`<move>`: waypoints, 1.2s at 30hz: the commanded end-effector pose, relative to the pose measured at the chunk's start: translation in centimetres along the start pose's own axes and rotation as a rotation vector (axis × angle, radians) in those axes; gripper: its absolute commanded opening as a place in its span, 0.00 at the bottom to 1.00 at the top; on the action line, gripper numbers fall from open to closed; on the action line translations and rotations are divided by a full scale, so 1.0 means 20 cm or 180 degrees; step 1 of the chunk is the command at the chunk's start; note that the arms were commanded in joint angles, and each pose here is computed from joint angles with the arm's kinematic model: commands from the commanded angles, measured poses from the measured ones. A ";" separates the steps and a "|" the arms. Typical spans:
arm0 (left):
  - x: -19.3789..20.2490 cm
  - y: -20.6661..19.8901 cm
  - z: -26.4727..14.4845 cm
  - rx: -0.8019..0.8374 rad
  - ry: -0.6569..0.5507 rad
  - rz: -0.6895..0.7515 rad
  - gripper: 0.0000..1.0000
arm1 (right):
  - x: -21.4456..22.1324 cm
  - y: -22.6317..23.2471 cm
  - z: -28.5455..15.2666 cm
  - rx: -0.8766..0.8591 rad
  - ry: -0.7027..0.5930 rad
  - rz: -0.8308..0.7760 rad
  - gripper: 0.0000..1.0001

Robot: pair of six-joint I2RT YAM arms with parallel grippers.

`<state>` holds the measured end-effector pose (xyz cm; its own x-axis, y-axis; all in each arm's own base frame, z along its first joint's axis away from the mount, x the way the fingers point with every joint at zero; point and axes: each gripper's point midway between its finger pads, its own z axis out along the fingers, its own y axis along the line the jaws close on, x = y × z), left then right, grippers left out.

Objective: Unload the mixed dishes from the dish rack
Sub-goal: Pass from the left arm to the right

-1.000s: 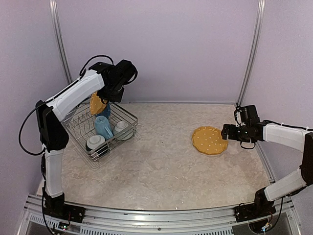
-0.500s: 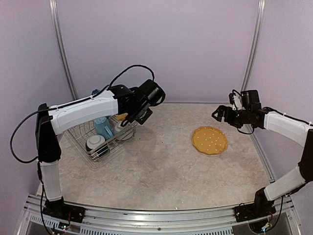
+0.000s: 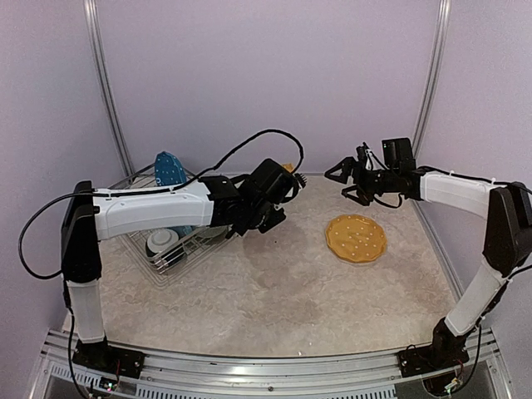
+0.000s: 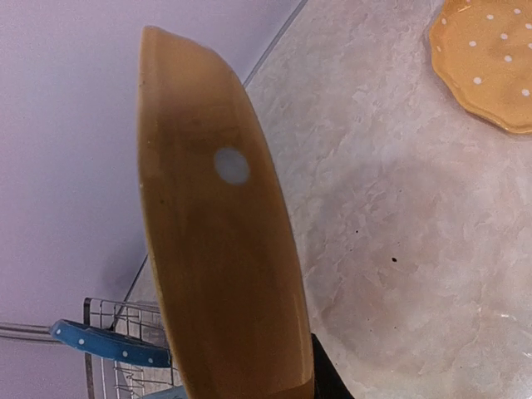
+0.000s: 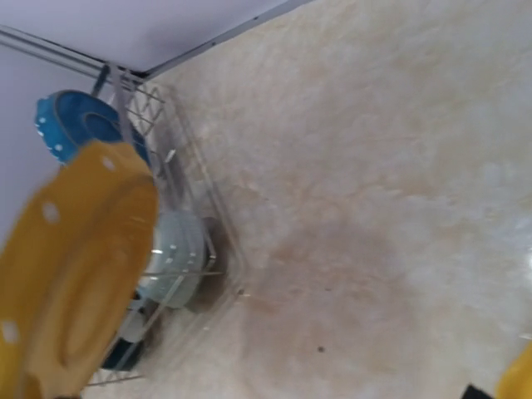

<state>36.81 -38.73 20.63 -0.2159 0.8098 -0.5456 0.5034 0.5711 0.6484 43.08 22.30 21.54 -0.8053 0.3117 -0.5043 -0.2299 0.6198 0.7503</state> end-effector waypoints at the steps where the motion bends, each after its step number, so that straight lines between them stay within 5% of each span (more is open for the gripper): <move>1: -0.25 0.14 -0.11 -0.0232 -0.0596 -0.0195 0.00 | -0.08 0.14 0.02 -0.0317 -0.0079 0.0154 0.99; 18: -0.28 -0.02 -0.07 -0.0258 -0.0648 0.0299 0.00 | 0.02 0.34 0.31 -0.0487 0.0281 0.0151 0.97; 26: -0.27 -0.05 -0.07 -0.0240 -0.0657 0.0407 0.00 | 0.13 0.42 0.42 -0.0854 0.0520 0.0305 0.80; 30: -0.26 -0.07 -0.05 -0.0223 -0.0632 0.0433 0.00 | 0.13 0.44 0.42 -0.1025 0.0492 0.0475 0.61; 36: -0.21 -0.10 -0.05 -0.0084 -0.0543 0.0416 0.00 | 0.11 0.44 0.41 -0.1098 0.0380 0.0645 0.04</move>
<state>35.79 -41.58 18.85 -0.0097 0.9365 -0.3504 0.5018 0.3077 0.8084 43.61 33.71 21.09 -0.9370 0.3303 -0.1141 -0.0039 0.3168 0.9485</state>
